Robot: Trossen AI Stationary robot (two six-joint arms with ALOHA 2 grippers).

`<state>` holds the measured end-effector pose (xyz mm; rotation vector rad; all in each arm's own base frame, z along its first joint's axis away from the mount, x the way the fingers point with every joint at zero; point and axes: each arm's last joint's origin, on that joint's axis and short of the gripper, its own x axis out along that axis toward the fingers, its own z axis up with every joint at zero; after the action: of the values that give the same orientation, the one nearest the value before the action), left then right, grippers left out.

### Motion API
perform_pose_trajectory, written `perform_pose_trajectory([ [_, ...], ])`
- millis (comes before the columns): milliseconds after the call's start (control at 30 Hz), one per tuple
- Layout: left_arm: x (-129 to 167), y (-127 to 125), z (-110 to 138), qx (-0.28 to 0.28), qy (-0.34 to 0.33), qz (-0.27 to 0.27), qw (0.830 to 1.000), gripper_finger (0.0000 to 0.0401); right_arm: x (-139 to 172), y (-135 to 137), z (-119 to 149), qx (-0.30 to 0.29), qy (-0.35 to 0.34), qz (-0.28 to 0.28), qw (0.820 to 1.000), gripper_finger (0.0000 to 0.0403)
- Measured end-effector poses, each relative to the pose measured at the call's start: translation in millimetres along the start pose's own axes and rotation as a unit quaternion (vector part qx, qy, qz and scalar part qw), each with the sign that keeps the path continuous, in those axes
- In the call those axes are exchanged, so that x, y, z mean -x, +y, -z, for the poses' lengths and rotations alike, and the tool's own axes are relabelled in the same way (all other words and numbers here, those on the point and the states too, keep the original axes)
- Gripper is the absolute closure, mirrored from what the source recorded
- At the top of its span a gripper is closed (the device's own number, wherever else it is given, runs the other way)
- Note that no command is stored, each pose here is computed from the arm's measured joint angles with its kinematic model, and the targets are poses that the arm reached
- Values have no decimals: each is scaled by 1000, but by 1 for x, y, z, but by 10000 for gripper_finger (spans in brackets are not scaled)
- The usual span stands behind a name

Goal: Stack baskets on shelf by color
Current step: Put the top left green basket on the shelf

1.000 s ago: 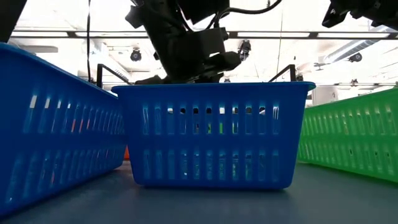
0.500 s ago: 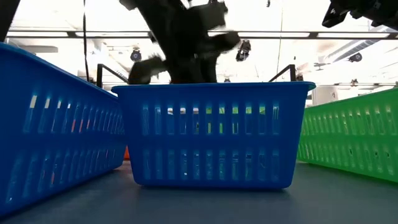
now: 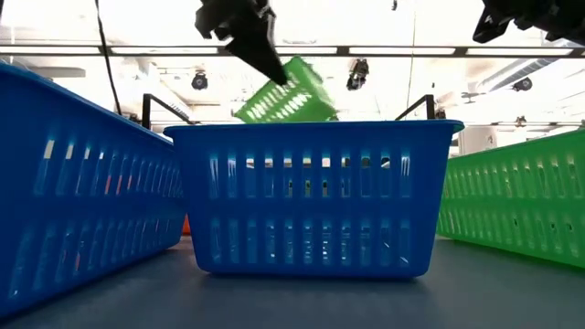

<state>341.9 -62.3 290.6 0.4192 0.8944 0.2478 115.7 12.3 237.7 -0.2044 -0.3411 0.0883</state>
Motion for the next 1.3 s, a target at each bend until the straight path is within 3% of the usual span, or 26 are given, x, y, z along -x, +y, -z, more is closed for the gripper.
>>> perform_pose_trajectory([
  [167, 2, 13, 15, 117, 59, -63, 989, 399, 0, 0, 0, -1, 1, 0, 1000, 376],
  [300, -3, 20, 23, 136, 90, -70, 984, 399, 0, 0, 0, -1, 1, 0, 1000, 376],
  [433, -14, 32, 30, 151, 124, -42, 980, 399, 0, 0, 0, -5, 1, 0, 1000, 376],
  [767, -27, 50, 47, 124, 205, -20, 971, 401, 0, 0, 1, -5, 5, -1, 1000, 376],
  [1300, -54, 38, 58, 82, 271, 13, 959, 400, -1, 0, 3, -5, 12, -2, 1000, 376],
])
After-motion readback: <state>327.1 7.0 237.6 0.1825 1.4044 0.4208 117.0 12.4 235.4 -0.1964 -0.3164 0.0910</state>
